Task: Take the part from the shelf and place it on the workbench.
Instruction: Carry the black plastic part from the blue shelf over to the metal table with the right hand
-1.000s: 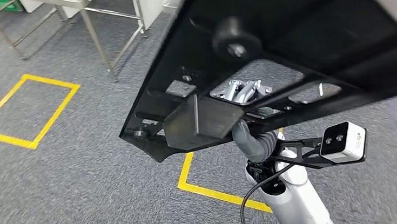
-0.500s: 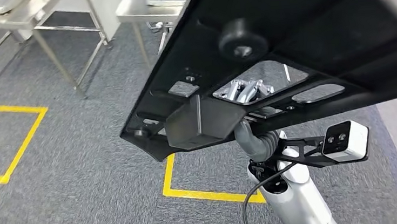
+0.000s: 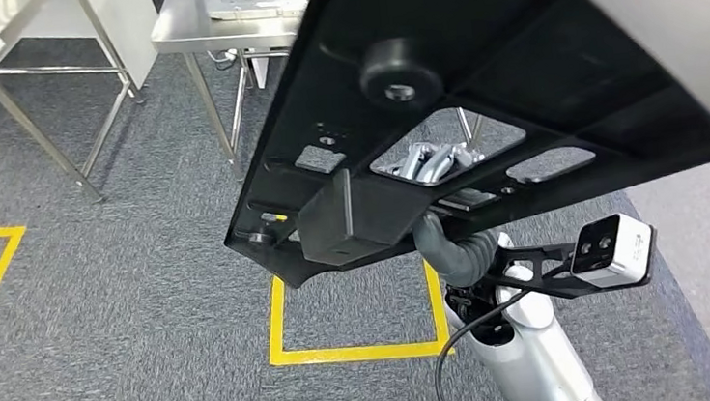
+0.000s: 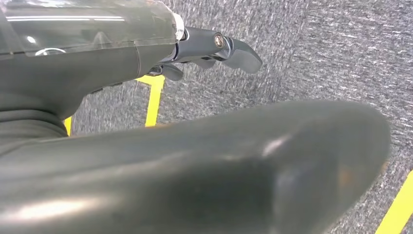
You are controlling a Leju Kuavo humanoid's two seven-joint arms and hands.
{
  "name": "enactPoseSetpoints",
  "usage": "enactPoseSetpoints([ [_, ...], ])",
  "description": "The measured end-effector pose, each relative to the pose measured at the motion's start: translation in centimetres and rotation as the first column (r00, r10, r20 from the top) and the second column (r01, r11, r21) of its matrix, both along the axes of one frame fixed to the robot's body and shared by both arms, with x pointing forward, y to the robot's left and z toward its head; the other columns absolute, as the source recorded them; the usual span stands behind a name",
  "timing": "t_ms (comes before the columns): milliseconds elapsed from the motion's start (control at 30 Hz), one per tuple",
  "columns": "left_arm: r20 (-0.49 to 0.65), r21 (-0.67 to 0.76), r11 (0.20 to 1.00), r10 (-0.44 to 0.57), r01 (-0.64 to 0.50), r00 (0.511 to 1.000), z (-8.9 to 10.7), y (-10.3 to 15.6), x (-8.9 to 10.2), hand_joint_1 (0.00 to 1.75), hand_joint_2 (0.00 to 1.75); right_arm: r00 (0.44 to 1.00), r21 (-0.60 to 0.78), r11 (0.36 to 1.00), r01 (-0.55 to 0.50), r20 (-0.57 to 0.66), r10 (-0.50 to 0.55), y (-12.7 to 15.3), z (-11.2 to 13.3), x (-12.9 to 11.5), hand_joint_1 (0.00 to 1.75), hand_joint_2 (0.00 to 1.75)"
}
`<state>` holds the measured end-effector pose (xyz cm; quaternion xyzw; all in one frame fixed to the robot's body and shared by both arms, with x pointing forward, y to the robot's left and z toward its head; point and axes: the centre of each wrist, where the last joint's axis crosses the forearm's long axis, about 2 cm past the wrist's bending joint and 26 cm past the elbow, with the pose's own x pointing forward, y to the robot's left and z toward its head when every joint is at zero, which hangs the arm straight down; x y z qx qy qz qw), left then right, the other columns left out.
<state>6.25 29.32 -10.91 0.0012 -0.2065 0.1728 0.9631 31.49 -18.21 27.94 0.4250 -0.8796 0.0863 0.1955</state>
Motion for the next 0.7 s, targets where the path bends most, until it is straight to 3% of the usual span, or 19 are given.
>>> enactPoseSetpoints([
  [700,0.0,-0.006,1.0,0.001,-0.001,1.0,-0.05,0.27,-0.38,0.0,0.0,1.0,0.009,1.0,0.014,-0.014,-0.013,-0.08,-0.42,-0.02,1.61,1.75],
])
